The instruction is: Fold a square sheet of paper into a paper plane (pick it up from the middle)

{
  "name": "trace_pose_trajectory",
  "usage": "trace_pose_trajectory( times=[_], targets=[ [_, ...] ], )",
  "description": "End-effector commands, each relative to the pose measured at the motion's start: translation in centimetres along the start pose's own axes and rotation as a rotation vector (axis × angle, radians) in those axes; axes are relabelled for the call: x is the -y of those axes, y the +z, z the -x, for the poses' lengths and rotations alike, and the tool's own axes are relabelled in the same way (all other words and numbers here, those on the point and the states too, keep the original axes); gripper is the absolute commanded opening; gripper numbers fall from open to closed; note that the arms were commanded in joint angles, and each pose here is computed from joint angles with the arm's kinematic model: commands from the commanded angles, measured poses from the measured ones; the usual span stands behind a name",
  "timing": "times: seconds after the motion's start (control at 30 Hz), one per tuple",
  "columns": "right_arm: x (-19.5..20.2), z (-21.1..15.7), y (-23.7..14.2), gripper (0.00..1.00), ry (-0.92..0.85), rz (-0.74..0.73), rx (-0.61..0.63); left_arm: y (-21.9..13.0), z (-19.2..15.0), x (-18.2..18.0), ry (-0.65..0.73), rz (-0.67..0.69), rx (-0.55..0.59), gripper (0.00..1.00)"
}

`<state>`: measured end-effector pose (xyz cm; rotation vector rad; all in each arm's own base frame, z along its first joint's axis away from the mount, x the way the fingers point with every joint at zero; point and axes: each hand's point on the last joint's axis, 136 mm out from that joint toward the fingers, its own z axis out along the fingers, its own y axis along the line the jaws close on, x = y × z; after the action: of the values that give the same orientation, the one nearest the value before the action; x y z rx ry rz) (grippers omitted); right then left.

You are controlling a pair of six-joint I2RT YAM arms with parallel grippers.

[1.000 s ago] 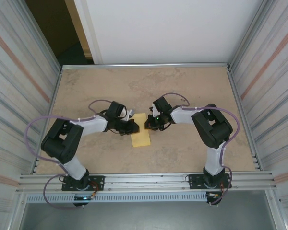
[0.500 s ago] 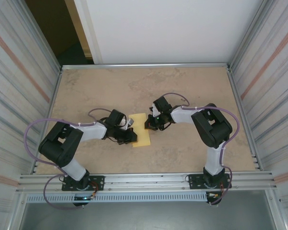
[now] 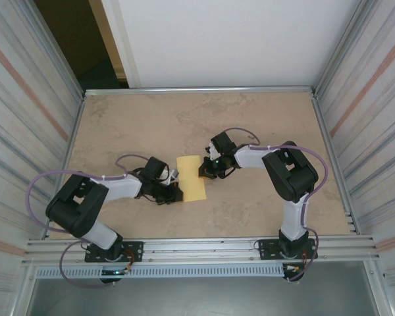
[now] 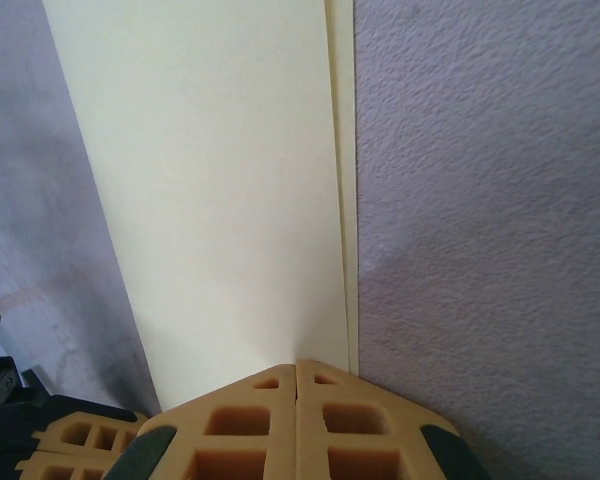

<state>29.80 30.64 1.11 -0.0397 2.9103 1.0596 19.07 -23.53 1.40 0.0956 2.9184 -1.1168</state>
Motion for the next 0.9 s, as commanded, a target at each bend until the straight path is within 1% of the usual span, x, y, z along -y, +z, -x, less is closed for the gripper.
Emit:
trace_pose_trajectory(
  times=[0.0,0.1,0.23,0.3,0.47,0.57,0.73,0.87],
  targets=[
    [9.3,-2.4,1.1,0.0,0.117,-0.3,-0.051,-0.5,-3.6,-3.1,-0.098,0.107,-0.068,0.07],
    [9.3,-2.4,0.9,0.0,0.114,-0.3,-0.049,-1.9,-1.4,-0.3,-0.039,0.039,0.013,0.07],
    [9.3,-2.4,0.9,0.0,0.118,-0.299,-0.05,-3.7,2.1,4.7,0.097,-0.107,0.124,0.09],
    [9.3,-2.3,0.9,0.0,0.117,-0.297,-0.048,-3.8,3.3,5.4,0.118,-0.135,0.146,0.09],
    [9.5,-2.3,1.1,0.0,0.125,-0.298,-0.047,-2.0,5.9,4.5,0.073,-0.123,0.146,0.07],
    [9.6,-2.3,1.2,0.0,0.129,-0.3,-0.049,-0.3,6.3,3.9,0.047,-0.118,0.109,0.07],
    [9.9,-2.3,1.1,0.0,0.137,-0.304,-0.047,0.7,4.5,1.5,0.019,-0.066,0.068,0.07],
    [10.3,-2.5,1.2,0.0,0.148,-0.31,-0.053,0.9,1.3,-1.5,-0.005,0.016,0.015,0.07]
  ],
)
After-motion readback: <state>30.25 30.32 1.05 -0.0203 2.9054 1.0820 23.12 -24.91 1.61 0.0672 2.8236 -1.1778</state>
